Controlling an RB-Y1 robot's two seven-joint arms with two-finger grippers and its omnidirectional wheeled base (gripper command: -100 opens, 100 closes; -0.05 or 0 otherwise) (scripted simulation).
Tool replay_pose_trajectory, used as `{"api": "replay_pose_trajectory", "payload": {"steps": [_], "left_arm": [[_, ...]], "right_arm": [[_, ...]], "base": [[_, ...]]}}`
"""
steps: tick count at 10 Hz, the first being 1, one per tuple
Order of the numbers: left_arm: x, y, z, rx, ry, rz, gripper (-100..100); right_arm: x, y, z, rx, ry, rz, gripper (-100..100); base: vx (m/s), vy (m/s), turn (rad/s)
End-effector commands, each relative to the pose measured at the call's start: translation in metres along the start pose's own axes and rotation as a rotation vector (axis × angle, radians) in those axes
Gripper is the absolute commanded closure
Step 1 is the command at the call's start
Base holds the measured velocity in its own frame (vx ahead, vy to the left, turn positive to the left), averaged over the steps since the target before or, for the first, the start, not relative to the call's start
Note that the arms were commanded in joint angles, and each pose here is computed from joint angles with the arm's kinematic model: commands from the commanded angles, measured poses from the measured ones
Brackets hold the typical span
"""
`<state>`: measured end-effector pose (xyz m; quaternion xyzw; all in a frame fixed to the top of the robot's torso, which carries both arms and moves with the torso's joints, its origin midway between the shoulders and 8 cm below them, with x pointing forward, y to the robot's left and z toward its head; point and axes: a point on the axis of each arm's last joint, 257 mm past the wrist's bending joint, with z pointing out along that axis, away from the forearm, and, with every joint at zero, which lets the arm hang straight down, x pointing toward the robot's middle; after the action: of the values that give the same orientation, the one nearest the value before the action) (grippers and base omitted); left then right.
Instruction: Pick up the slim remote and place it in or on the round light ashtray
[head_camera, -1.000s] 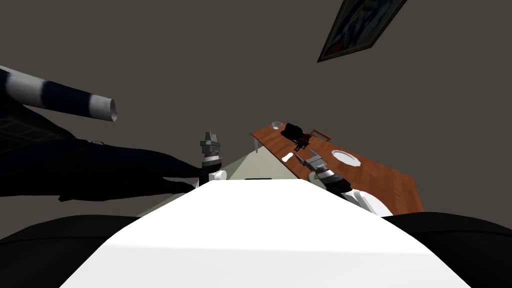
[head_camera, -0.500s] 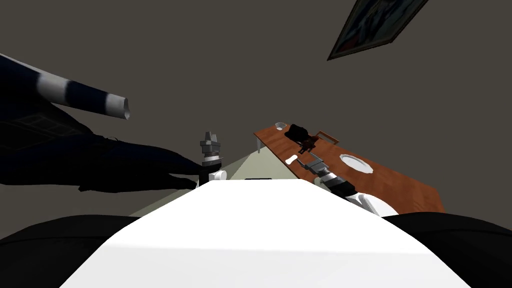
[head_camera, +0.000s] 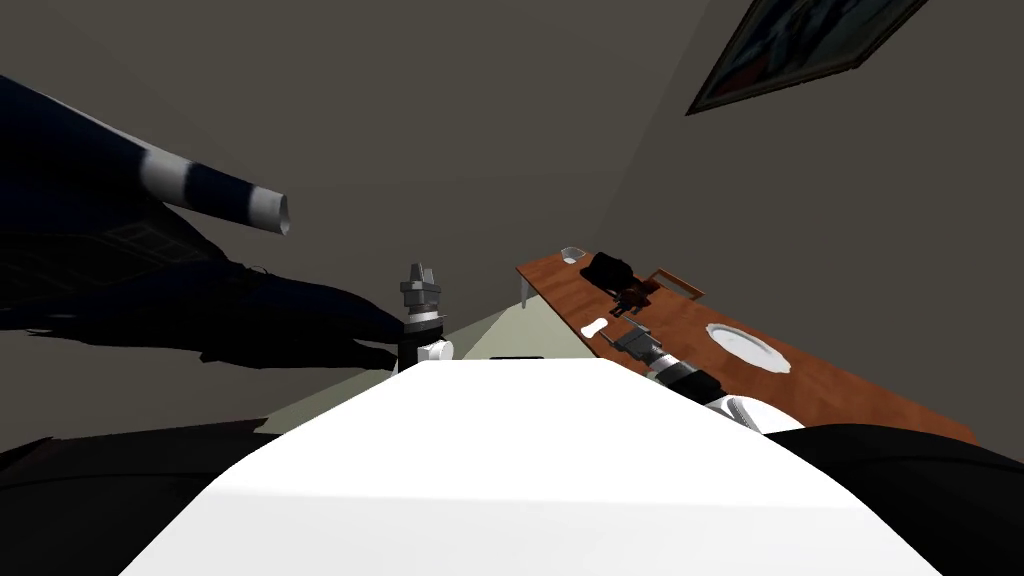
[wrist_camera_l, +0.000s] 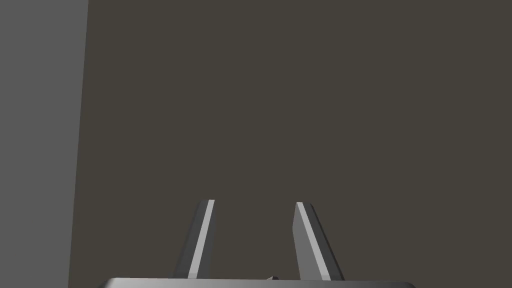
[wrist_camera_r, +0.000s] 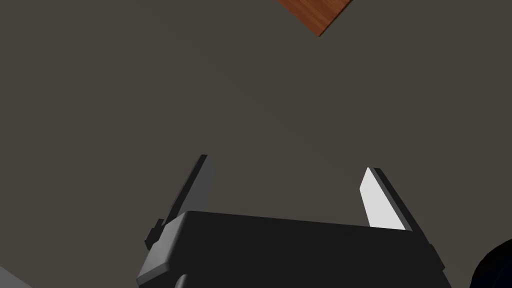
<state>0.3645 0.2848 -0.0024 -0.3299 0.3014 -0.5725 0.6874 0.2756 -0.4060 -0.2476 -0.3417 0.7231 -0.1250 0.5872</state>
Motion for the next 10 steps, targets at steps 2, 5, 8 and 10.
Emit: {"api": "replay_pose_trajectory", "payload": {"steps": [2,5,8,10], "left_arm": [[0.000,0.000,0.000,0.000,0.000,0.000,0],[0.000,0.000,0.000,0.000,0.000,0.000,0],[0.000,0.000,0.000,0.000,0.000,0.000,0],[0.000,0.000,0.000,0.000,0.000,0.000,0]], "right_arm": [[0.032,0.009,-0.012,-0.051,0.088,-0.094,-100],[0.056,0.018,-0.024,-0.097,0.155,-0.165,-100],[0.096,0.033,-0.048,-0.184,0.254,-0.269,-100],[0.101,0.036,-0.050,-0.199,0.273,-0.289,-100]], "base": [[0.055,0.013,0.129],[0.064,0.012,0.076],[0.072,0.005,0.121],[0.046,0.001,0.036]]}}
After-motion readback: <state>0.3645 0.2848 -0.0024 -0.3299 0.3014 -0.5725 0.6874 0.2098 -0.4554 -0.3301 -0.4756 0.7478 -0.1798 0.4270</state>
